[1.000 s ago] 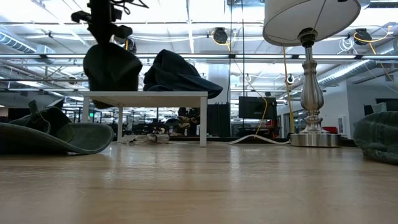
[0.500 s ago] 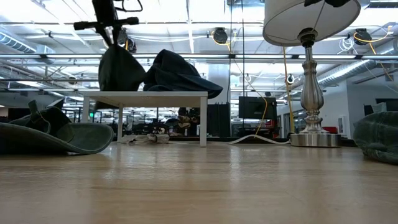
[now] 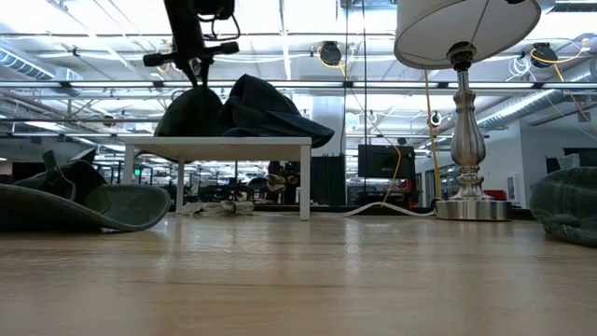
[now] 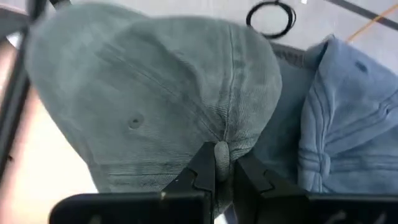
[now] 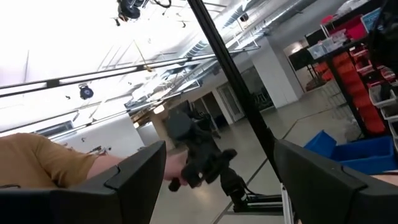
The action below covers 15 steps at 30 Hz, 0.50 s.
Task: Pick & Place hat
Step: Put the top gray cap on the shelf
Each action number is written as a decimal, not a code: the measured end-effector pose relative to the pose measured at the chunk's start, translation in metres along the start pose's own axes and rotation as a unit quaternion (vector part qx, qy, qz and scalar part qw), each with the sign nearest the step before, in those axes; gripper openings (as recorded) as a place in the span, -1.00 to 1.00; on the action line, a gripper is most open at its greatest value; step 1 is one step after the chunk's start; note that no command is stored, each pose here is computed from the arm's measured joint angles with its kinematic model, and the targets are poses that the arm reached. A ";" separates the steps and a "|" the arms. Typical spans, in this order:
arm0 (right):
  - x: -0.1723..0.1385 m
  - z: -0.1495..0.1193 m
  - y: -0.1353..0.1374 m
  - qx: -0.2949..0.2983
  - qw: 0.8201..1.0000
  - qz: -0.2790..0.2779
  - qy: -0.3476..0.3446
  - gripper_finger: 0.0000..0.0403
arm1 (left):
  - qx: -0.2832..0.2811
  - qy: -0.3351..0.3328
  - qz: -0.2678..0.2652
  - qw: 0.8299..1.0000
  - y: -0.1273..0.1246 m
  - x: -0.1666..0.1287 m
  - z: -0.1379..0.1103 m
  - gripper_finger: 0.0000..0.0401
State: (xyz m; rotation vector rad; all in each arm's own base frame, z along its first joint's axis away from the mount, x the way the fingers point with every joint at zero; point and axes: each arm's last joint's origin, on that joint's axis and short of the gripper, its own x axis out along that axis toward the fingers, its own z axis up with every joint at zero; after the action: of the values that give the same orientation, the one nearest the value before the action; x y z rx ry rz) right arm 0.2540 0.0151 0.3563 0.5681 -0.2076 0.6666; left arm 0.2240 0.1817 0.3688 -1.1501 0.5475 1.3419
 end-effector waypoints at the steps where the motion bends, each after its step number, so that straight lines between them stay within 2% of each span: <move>1: 0.000 0.001 0.001 0.000 1.000 0.001 -0.001 0.44 | 0.000 0.007 -0.002 1.000 -0.002 0.003 -0.001 -0.89; 7: -0.001 0.002 0.003 -0.001 1.000 0.003 -0.003 0.44 | -0.023 0.026 -0.031 0.999 -0.018 0.015 -0.009 -0.90; 15: -0.001 0.002 0.003 -0.001 1.000 0.003 -0.003 0.44 | -0.079 0.035 -0.060 0.994 -0.027 0.013 -0.015 -0.89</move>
State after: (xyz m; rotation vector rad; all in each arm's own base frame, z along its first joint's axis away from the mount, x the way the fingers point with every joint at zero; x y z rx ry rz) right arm 0.2513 0.0151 0.3587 0.5672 -0.2151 0.6697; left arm 0.2558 0.1793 0.3605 -1.3421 0.4201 1.2625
